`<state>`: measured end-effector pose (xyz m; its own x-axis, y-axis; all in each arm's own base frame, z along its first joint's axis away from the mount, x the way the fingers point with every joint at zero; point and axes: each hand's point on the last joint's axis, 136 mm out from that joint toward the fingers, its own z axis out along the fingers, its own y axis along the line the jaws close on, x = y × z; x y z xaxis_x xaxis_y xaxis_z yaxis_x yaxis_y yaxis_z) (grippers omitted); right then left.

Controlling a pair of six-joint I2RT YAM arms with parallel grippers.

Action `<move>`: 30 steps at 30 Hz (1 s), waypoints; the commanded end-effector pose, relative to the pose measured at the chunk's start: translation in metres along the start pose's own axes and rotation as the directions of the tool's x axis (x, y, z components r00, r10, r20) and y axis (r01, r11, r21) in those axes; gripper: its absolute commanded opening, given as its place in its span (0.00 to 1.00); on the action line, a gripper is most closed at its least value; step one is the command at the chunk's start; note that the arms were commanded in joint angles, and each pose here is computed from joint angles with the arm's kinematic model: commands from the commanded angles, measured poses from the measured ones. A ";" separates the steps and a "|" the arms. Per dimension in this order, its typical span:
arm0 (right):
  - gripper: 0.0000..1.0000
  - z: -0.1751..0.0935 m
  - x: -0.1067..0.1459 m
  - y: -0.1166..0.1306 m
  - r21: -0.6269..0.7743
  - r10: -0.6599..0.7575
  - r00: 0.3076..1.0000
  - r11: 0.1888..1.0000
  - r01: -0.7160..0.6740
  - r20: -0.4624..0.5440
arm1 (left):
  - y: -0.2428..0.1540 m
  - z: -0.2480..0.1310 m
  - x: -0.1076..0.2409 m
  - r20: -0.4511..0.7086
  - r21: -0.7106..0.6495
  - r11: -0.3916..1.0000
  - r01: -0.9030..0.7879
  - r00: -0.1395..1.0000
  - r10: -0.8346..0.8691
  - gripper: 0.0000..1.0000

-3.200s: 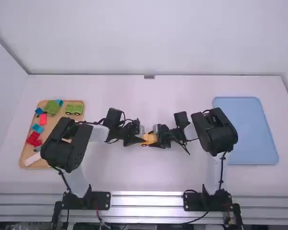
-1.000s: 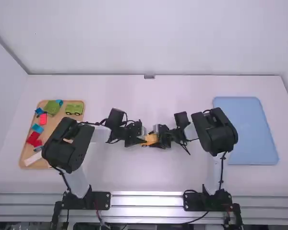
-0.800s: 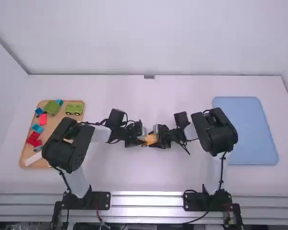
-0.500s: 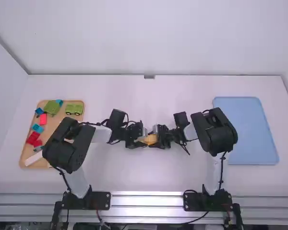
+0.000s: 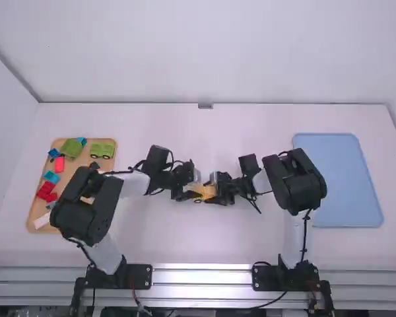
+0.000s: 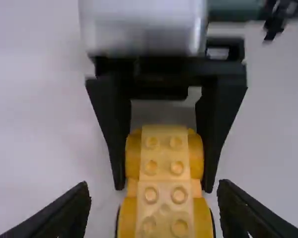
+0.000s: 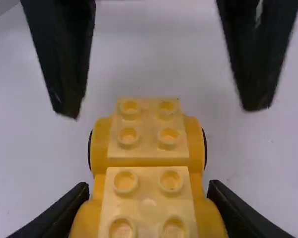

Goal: Assemble lego blocks to make yellow taxi

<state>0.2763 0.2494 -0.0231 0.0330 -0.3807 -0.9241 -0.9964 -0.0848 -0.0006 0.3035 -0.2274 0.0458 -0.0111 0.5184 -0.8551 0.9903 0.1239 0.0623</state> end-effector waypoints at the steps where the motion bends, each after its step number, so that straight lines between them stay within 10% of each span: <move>1: 0.46 0.002 0.000 0.001 -0.013 0.009 1.000 1.000 -0.009 0.011 | 0.003 -0.006 -0.023 0.055 0.000 0.998 -0.063 0.996 0.063 0.64; 4: 0.47 0.002 0.000 0.001 -0.012 0.009 1.000 1.000 -0.009 0.011 | 0.001 -0.006 -0.014 0.022 -0.001 0.999 -0.035 0.999 0.035 0.02; 30: 0.47 0.002 -0.002 -0.001 -0.006 -0.006 1.000 1.000 0.006 0.018 | -0.034 0.021 0.082 -0.259 0.048 0.973 0.227 0.943 -0.207 0.02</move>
<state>0.2776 0.2498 -0.0232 0.0497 -0.3816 -0.9230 -0.9961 -0.0863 -0.0180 0.2902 -0.2315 0.0191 -0.1398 0.5299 -0.8365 0.9895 0.1071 -0.0975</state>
